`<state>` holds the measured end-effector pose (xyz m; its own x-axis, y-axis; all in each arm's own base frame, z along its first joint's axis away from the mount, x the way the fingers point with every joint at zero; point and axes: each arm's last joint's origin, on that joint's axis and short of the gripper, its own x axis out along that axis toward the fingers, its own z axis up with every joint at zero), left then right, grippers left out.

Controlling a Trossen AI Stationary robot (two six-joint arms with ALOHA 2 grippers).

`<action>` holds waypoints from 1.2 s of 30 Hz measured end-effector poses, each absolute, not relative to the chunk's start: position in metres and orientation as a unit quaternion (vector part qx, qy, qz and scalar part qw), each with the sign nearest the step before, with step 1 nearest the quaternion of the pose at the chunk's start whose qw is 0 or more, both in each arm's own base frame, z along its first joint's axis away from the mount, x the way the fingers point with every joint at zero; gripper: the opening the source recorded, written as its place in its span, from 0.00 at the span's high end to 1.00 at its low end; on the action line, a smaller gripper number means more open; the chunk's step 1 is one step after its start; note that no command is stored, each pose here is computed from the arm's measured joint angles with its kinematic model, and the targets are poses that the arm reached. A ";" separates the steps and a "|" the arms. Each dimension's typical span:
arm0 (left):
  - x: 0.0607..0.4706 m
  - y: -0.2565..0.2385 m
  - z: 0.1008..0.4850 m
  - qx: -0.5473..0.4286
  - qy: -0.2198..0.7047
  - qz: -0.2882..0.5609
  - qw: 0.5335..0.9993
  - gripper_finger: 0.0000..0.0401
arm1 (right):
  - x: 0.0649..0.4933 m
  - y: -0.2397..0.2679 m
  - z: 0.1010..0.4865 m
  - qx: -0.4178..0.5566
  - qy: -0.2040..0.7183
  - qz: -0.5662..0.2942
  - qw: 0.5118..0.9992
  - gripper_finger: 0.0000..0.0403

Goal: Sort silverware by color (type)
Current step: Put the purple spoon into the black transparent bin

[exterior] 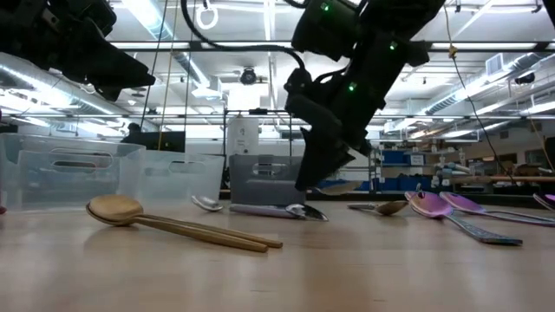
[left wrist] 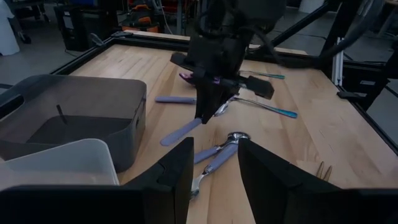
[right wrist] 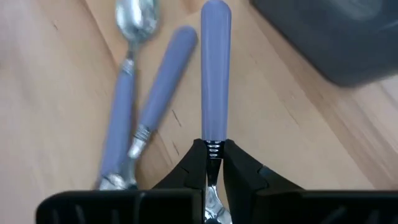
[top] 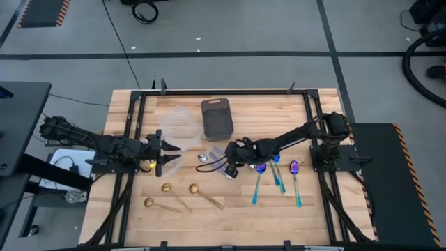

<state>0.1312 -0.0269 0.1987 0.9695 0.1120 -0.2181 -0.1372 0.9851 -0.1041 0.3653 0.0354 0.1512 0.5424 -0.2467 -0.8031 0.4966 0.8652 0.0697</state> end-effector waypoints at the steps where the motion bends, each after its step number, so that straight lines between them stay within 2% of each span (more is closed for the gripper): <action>1: 0.131 -0.027 0.199 -0.059 0.106 0.063 0.991 0.67 | 0.365 0.035 0.154 0.147 0.424 -0.214 0.867 0.90; 19: 0.131 -0.027 0.199 -0.059 0.107 0.063 0.991 0.67 | 0.359 0.018 0.224 0.163 0.300 -0.194 0.920 0.90; 36: 0.131 -0.027 0.199 -0.058 0.106 0.063 0.991 0.67 | 0.366 -0.053 0.244 0.134 0.205 -0.223 0.944 0.90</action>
